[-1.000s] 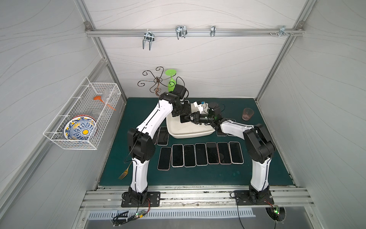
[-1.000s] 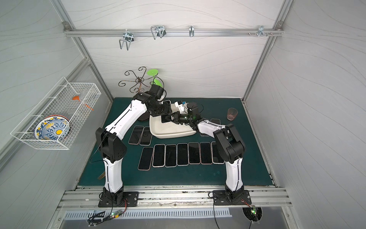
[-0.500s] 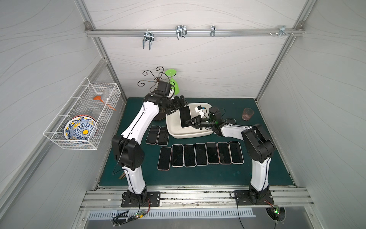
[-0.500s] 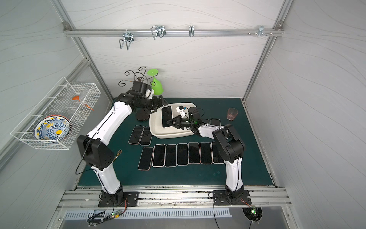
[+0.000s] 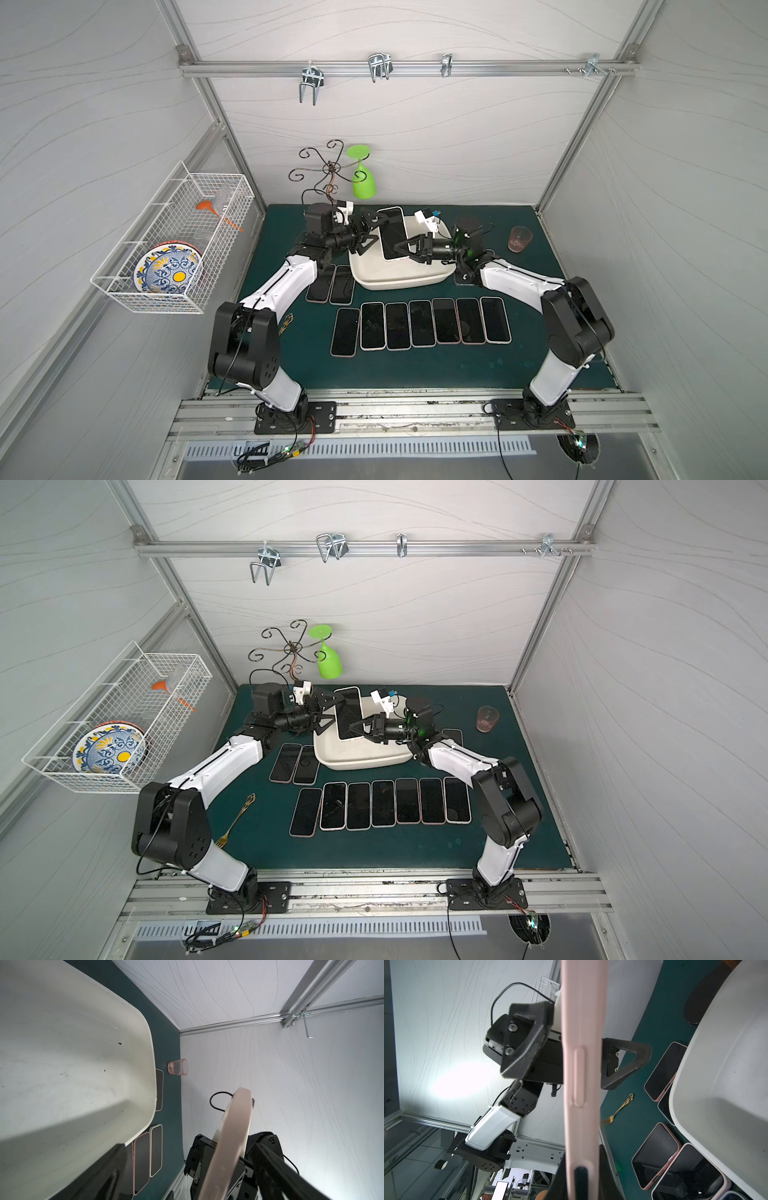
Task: Take the phone out of the storage box
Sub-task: Place the phone at the center of the board.
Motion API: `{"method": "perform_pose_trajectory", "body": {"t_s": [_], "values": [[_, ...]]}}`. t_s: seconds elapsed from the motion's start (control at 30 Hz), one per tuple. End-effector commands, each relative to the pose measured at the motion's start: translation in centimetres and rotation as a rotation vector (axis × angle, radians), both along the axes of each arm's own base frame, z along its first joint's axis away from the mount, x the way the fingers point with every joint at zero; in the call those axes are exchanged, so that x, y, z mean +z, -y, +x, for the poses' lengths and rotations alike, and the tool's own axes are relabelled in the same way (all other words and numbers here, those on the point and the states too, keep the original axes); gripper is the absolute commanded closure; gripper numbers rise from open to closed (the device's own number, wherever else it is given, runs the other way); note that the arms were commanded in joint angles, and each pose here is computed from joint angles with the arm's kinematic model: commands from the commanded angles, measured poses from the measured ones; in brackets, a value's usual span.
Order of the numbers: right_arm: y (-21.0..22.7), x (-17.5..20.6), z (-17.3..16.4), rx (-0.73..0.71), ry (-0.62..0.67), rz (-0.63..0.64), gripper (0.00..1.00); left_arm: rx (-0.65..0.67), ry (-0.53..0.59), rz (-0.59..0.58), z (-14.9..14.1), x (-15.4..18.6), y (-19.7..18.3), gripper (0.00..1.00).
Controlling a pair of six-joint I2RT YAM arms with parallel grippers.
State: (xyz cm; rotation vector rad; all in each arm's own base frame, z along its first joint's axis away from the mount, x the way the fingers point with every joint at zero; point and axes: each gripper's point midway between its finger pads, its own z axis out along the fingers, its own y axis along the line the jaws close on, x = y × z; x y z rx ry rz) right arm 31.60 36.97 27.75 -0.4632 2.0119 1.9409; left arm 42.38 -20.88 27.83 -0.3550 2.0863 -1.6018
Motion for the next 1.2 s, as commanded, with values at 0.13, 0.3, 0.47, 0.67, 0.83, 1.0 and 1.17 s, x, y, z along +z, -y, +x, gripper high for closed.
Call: {"method": "perform_pose_trajectory", "body": {"t_s": [0.13,0.3,0.47,0.67,0.83,1.0,1.17], "values": [[-0.6,3.7,-1.4,0.052,0.08,0.046,1.0,-0.042,0.277,-0.124,-0.9,8.2,0.5,0.45],[-0.9,3.9,-1.1,0.055,0.075,0.057,1.0,-0.062,0.239,-0.133,-1.3,7.1,0.7,0.56],[-1.9,3.8,-1.0,0.081,0.058,0.063,1.0,-0.088,0.223,-0.142,-1.9,6.4,0.9,0.58],[-2.4,4.1,-0.9,0.103,0.046,0.07,1.0,-0.133,0.196,-0.156,-2.8,5.3,1.2,0.73],[-2.4,3.6,-0.8,0.111,0.036,0.051,0.96,-0.143,0.182,-0.157,-3.5,4.6,1.2,0.92],[-2.1,3.3,-0.7,0.126,0.021,0.036,0.01,-0.141,0.207,-0.16,-3.8,5.9,0.7,0.99],[-0.2,1.7,0.5,0.074,-0.02,-0.047,0.01,-0.109,0.239,-0.132,-4.1,7.7,-1.9,1.0]]}}
